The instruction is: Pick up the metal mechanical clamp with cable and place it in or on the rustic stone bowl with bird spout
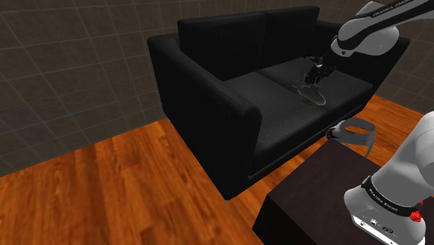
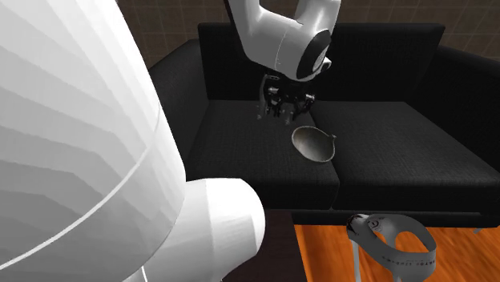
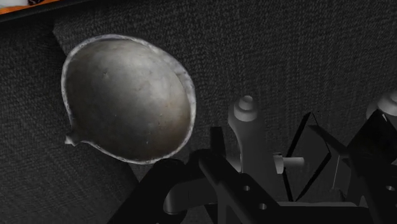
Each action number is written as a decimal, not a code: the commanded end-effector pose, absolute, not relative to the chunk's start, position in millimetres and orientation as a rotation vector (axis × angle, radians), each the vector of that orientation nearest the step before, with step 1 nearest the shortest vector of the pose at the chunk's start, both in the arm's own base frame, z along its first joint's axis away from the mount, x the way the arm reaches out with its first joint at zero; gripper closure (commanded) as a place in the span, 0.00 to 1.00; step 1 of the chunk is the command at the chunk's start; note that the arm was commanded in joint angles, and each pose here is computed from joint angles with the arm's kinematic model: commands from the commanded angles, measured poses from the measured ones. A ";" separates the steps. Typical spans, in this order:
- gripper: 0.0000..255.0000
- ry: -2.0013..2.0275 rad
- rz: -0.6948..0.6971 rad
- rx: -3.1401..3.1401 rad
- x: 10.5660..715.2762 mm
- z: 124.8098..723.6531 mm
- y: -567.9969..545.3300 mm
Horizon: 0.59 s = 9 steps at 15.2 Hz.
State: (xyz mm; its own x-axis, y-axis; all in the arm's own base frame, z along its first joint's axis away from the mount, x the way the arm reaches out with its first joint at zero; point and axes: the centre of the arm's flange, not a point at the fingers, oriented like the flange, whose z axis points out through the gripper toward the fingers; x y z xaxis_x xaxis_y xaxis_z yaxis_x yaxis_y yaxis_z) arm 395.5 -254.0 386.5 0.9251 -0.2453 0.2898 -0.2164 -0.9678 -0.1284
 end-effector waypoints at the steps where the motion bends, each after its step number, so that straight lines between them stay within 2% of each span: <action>1: 1.00 0.356 -0.469 -2.991 394.0 379.2 -278.7; 9: 1.00 0.356 -0.469 -2.991 391.3 351.0 -380.4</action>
State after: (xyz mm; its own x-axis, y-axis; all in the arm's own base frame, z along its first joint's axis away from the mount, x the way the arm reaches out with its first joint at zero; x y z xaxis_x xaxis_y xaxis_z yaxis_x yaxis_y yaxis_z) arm 388.9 -368.1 357.3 0.9275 -0.2471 0.2807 -0.2196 -0.9674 -0.1260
